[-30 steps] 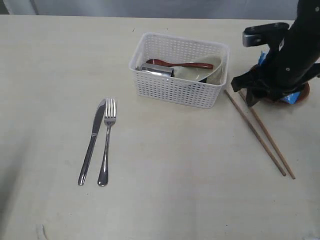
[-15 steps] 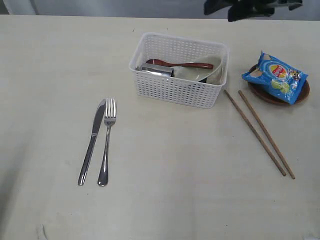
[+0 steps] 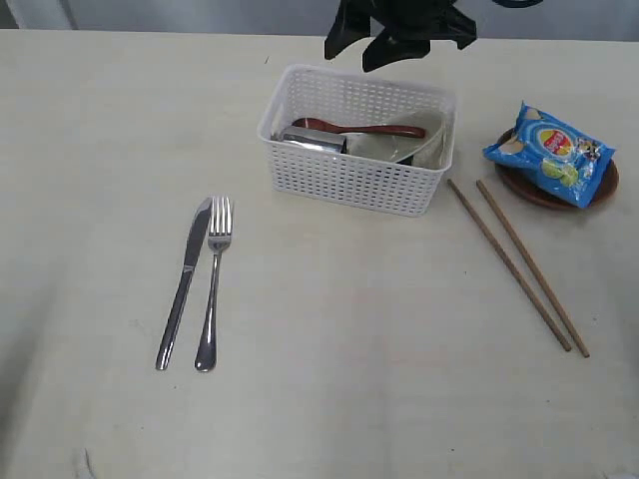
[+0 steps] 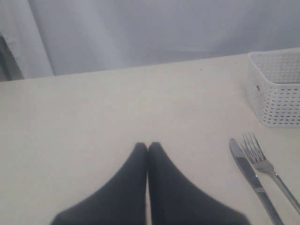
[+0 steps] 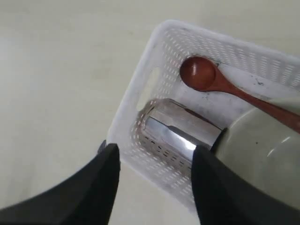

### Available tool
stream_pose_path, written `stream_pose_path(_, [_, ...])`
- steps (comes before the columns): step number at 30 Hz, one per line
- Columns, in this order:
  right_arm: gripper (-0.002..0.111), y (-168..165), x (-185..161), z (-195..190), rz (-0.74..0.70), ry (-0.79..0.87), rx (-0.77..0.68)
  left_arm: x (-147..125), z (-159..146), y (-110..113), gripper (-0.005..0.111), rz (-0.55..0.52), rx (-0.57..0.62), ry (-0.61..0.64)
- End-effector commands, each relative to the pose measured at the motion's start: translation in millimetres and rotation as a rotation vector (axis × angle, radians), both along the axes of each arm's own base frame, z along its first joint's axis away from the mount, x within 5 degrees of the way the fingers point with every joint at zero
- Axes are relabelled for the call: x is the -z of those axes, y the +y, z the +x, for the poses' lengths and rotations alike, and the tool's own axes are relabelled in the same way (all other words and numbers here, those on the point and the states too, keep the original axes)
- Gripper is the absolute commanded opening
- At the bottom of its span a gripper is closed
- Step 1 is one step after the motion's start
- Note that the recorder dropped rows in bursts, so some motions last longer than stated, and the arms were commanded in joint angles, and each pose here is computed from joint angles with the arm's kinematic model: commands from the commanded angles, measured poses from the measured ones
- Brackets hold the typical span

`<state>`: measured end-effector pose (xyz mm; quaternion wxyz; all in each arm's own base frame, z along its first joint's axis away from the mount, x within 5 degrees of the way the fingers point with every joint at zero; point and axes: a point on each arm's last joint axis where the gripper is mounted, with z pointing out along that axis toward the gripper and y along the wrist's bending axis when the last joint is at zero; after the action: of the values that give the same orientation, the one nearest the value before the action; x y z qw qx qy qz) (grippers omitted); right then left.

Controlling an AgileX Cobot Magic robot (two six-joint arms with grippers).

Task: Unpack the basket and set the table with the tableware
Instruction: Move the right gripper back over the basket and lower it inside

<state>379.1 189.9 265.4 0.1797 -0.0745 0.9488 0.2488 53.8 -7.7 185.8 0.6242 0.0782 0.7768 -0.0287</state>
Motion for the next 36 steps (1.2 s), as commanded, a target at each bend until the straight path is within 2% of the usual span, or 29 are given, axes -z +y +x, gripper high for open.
stream_pose_path(1, [0.046,6,5,10,-0.005,0.054,0.007,0,0,0,0.000,-0.008,-0.002,-0.008])
stream_pose_path(11, [0.046,-9,-6,23,-0.208,0.052,0.091,0,0,0,0.000,-0.007,-0.002,-0.008])
stream_pose_path(18, [0.046,-9,-3,24,-0.210,0.070,0.107,0,0,0,0.000,-0.002,-0.002,-0.009])
stream_pose_path(33, [0.046,22,60,29,-0.192,0.225,0.066,0,0,0,0.000,-0.002,-0.002,-0.009])
stream_pose_path(36, [0.055,22,65,30,-0.195,0.237,0.065,0,0,0,0.000,-0.002,-0.002,-0.009])
